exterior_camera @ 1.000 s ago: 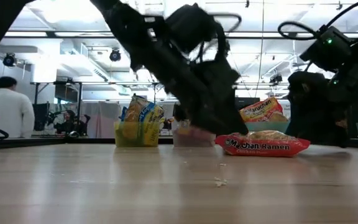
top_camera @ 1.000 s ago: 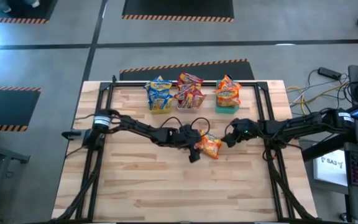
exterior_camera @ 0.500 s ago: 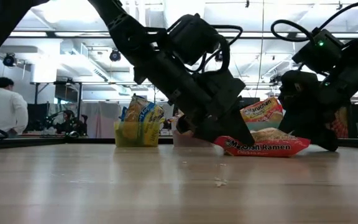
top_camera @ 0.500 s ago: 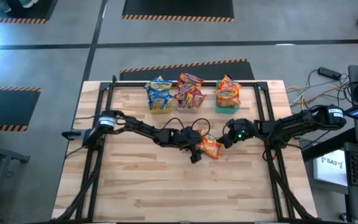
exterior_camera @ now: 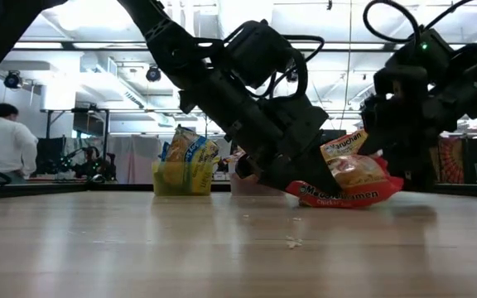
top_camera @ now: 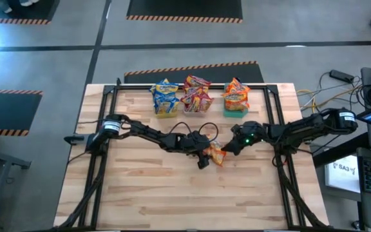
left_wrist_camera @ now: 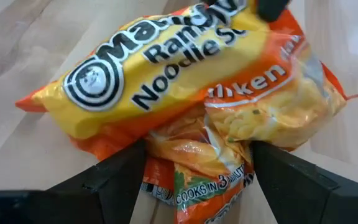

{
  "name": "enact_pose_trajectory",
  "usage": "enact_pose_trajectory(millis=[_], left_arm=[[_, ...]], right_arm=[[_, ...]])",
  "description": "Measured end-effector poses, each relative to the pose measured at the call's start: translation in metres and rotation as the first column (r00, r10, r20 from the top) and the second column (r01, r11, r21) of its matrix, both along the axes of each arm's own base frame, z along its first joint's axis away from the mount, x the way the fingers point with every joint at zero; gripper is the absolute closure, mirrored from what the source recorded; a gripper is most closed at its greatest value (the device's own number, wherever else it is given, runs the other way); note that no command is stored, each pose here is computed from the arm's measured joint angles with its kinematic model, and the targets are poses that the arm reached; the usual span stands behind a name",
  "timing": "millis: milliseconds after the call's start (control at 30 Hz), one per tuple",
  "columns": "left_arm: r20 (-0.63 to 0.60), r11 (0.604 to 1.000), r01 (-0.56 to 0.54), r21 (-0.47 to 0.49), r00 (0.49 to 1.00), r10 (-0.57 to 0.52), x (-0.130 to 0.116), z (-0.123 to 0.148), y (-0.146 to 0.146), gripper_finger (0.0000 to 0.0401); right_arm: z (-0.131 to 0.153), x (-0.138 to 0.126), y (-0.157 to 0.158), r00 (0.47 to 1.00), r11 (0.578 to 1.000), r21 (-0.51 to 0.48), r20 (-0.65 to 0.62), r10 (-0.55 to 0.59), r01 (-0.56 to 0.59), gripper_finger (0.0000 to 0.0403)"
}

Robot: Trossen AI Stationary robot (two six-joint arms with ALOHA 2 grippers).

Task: Sort Maruchan noodles
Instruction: Put the orange noodle into the green bin

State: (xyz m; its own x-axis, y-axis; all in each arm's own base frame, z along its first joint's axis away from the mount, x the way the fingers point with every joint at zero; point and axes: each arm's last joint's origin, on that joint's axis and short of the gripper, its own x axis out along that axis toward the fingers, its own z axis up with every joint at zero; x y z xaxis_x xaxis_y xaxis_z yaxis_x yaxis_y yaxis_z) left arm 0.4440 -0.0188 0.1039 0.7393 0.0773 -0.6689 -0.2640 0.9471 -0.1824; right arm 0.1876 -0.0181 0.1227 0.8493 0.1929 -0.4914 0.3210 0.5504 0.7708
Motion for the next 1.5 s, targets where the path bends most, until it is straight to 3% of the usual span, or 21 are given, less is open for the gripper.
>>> enact_pose_trajectory(millis=[167,433,667,1033,1500], left_arm=[[-0.006,1.0,-0.002,-0.001,1.0,0.002,0.0,-0.001,0.0,0.0126],[-0.007,1.0,-0.003,-0.001,1.0,0.003,-0.001,-0.001,0.002,0.0126],[0.002,1.0,-0.003,-0.003,1.0,0.003,0.0,-0.001,0.002,0.0126],[0.003,1.0,-0.003,-0.002,1.0,0.003,0.0,-0.003,0.003,0.0126],[0.045,1.0,0.011,0.017,0.999,-0.012,0.003,-0.001,0.004,0.0126]], right_arm=[[-0.004,-0.002,-0.001,0.998,0.999,-0.04,-0.054,-0.025,0.023,0.0259],[-0.005,-0.003,-0.002,0.997,1.0,0.023,-0.073,-0.017,0.019,0.0252],[-0.005,-0.005,-0.01,0.997,0.996,0.092,-0.073,-0.006,0.013,0.0203],[-0.015,-0.014,-0.018,0.976,0.985,0.136,-0.204,-0.074,0.103,0.014],[-0.013,-0.012,-0.019,0.978,0.98,0.145,-0.178,-0.108,0.134,0.0137]])
